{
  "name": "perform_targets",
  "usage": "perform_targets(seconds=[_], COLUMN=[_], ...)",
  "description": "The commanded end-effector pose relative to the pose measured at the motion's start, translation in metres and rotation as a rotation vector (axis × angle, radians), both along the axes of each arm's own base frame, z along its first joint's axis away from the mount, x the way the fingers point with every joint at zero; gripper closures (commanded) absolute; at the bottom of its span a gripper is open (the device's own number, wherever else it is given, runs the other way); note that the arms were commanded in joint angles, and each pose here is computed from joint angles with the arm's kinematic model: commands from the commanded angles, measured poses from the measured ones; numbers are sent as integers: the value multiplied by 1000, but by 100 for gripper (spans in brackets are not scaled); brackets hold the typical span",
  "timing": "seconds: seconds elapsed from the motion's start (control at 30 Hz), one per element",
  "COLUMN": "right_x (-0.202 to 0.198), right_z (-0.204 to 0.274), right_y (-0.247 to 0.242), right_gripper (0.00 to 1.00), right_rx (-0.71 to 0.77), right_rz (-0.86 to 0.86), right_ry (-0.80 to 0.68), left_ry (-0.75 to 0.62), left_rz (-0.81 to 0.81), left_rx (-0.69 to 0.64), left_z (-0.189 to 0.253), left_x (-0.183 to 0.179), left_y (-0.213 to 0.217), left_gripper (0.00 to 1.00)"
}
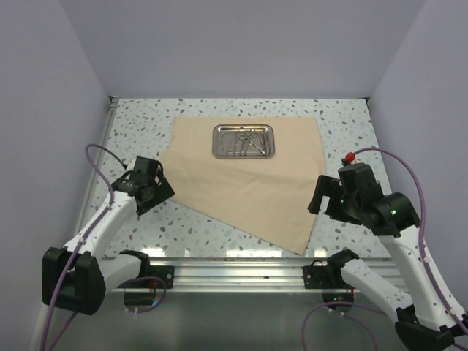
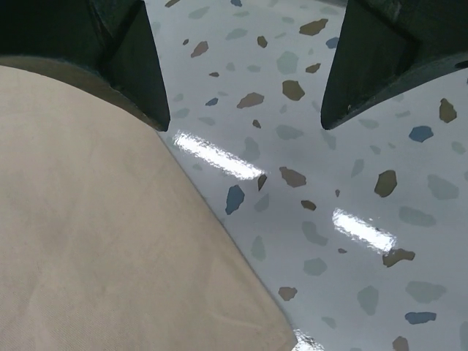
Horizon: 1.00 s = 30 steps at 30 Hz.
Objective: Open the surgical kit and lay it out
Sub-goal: Open the surgical kit at the center of the board.
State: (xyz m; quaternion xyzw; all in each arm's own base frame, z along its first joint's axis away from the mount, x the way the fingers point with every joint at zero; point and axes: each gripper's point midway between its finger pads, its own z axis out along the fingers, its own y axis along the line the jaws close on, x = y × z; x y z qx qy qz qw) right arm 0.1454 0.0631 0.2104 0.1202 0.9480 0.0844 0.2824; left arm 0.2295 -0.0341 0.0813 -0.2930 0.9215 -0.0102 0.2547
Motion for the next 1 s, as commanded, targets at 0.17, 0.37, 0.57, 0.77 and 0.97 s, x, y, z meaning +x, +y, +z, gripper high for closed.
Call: perform_targets(seconds=[0.17, 0.37, 0.57, 0.77, 0.97], right_x=[21, 35, 44, 44, 40], right_z=[-3, -11, -14, -22, -18], right_y=[3, 4, 6, 9, 5], right_gripper=[3, 3, 2, 2, 2], right_rx=[-41, -89, -106, -96, -105], right_rz=[26, 34, 44, 49, 48], right_ry=[-12, 22, 21, 41, 29], left_ry=[-67, 9, 73, 115, 139], left_rz=[18, 31, 36, -4, -39], left_rx=[-38, -39, 0, 6, 13], left_z=[-35, -73, -92, -105, -113], left_x=[58, 60, 53, 51, 46], left_y=[-16, -19, -18, -25, -34], left_gripper=[11, 17, 37, 69, 100])
